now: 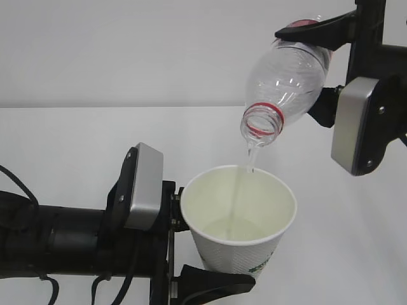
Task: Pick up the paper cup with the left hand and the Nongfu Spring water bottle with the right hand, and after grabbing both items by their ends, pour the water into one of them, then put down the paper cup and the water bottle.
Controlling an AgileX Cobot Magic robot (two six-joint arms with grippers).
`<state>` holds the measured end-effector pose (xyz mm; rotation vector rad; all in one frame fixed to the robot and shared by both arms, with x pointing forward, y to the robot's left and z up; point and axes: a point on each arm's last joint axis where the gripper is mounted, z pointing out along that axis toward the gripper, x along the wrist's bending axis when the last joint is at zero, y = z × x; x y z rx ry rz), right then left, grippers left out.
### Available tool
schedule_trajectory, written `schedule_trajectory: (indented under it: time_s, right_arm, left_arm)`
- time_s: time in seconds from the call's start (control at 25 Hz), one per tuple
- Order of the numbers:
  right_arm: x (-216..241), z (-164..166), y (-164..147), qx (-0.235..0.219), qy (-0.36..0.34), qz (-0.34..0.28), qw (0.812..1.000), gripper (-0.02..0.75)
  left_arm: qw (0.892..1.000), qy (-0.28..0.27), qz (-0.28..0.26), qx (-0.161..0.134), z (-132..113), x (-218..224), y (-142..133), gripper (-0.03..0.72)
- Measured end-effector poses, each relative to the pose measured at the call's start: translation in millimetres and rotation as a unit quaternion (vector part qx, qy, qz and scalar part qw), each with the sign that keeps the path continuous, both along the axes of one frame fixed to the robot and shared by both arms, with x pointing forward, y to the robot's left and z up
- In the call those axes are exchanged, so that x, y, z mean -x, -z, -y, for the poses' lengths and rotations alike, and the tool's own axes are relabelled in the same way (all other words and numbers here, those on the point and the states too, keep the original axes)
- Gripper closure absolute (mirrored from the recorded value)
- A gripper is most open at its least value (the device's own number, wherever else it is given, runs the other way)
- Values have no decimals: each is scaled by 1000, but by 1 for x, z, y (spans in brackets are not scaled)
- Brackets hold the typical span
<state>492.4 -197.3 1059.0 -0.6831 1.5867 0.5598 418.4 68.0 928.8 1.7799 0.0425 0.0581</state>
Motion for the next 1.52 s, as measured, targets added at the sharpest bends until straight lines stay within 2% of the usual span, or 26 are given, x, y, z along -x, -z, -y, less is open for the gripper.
schedule_trajectory:
  time_s: [1.52]
  right_arm:
    - [0,0,0,4,-2,7,1000,225]
  left_arm:
    - [1000,1,0,0,0,0,0,134]
